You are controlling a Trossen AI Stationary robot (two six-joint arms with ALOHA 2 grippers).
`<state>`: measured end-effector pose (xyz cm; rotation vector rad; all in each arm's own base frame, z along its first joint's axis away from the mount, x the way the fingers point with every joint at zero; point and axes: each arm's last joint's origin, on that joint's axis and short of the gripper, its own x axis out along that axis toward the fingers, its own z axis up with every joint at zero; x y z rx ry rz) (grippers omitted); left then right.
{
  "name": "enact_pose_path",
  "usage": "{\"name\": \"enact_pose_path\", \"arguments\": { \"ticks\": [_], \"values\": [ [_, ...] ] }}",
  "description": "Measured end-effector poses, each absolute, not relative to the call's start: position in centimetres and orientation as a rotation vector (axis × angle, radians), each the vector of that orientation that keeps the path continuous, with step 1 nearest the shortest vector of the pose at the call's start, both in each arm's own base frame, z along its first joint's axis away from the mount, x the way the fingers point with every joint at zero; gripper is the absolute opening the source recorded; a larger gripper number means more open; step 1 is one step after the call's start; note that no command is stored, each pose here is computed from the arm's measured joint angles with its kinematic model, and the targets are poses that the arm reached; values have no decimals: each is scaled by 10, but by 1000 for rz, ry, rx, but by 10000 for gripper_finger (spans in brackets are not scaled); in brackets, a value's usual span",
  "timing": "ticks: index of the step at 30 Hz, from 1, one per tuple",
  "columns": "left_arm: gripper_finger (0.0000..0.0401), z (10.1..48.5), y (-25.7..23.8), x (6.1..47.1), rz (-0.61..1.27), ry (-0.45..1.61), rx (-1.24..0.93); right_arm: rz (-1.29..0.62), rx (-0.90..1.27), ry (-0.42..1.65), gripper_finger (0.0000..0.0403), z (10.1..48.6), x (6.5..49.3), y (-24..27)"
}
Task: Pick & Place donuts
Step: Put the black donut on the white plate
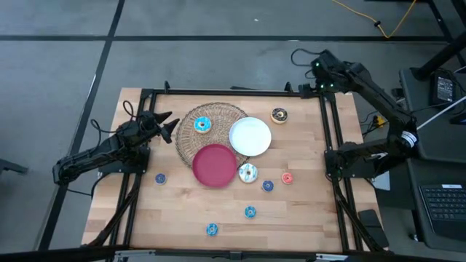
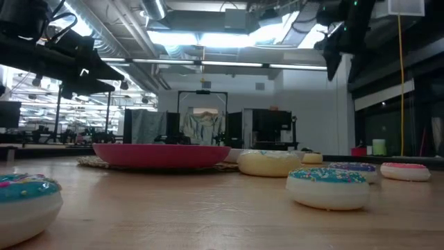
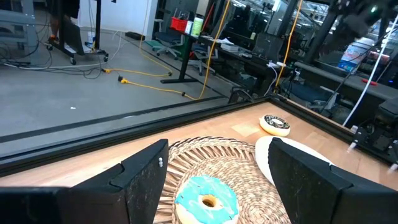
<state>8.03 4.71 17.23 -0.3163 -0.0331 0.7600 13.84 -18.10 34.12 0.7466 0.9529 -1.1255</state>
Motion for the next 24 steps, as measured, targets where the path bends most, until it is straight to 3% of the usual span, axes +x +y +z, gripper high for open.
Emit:
{"name": "enact_pose_path", "arguments": {
  "ticks": [9,24],
  "values": [
    [267,172,47,80,760,-33,-316,-1049,820,1074,313,277,139,-179],
    [267,172,47,80,760,-33,-316,-998,1048,835,313,209,142,-174]
  ]
}}
